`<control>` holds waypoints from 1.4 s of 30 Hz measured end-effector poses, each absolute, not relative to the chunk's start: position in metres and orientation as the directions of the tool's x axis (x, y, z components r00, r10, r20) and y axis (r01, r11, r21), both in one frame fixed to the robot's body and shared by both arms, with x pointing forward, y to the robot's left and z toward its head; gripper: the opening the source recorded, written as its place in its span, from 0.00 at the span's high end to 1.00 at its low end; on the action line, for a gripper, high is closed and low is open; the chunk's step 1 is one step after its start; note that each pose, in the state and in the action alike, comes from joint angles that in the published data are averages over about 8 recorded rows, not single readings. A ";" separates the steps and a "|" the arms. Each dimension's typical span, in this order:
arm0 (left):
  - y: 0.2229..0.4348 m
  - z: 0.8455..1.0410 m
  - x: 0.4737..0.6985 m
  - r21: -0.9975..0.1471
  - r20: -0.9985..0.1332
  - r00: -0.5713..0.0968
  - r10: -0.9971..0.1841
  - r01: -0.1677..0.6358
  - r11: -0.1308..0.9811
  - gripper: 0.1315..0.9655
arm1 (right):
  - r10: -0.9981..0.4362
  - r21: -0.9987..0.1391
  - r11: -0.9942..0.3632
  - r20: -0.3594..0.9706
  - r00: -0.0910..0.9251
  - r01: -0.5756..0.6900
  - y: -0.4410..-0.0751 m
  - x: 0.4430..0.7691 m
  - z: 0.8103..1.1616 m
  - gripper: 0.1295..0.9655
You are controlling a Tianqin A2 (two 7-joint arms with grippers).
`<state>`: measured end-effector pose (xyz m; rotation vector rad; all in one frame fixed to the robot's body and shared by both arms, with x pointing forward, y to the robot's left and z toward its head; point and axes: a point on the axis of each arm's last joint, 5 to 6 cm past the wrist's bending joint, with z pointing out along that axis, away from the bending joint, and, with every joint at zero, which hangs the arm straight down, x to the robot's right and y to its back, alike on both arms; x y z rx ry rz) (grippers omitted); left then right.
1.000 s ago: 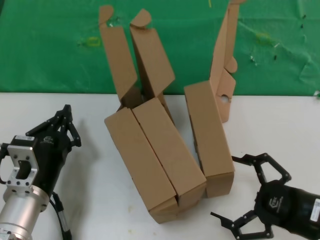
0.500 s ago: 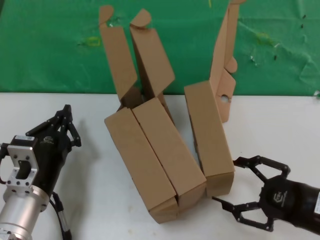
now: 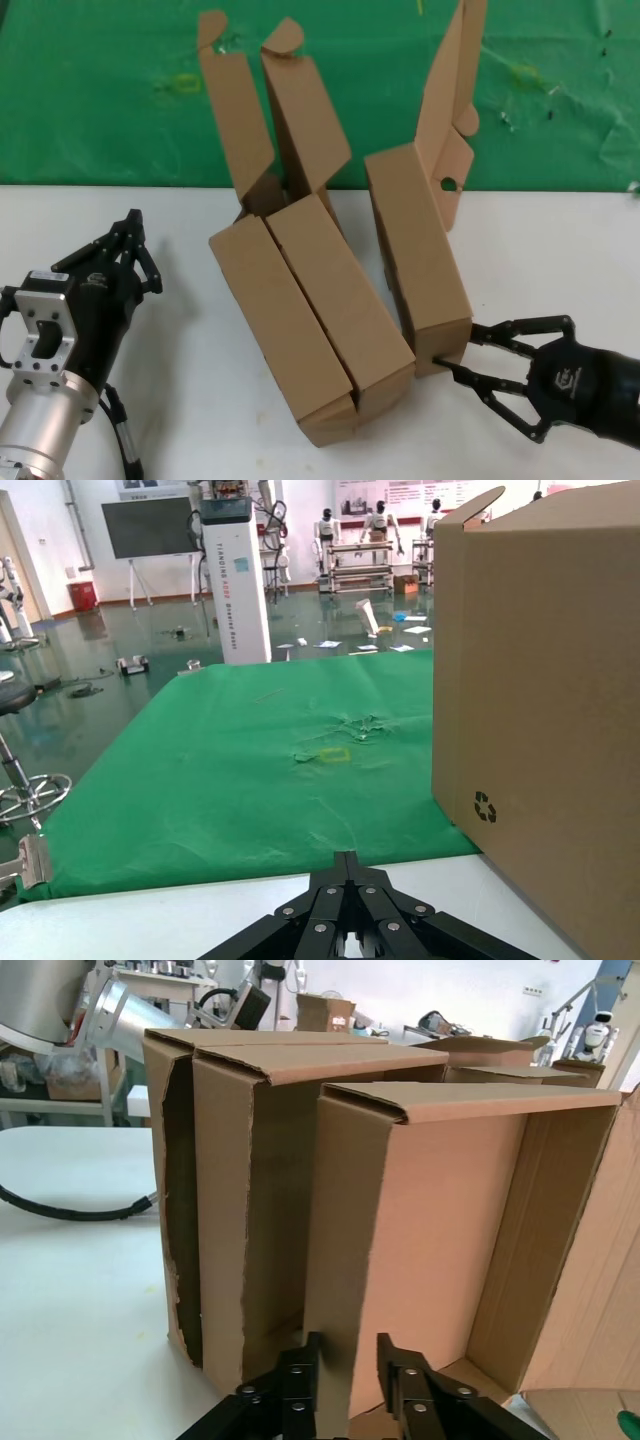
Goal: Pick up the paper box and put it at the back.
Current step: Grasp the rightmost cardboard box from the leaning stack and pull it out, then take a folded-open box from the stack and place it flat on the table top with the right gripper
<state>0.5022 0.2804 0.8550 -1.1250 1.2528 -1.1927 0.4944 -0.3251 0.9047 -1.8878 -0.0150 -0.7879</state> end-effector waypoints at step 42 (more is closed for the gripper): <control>0.280 0.855 0.502 -0.997 -0.071 -0.035 -0.997 0.022 0.070 0.99 | -0.238 -0.500 -0.802 0.769 0.593 0.326 -0.344 0.516 1.052 0.98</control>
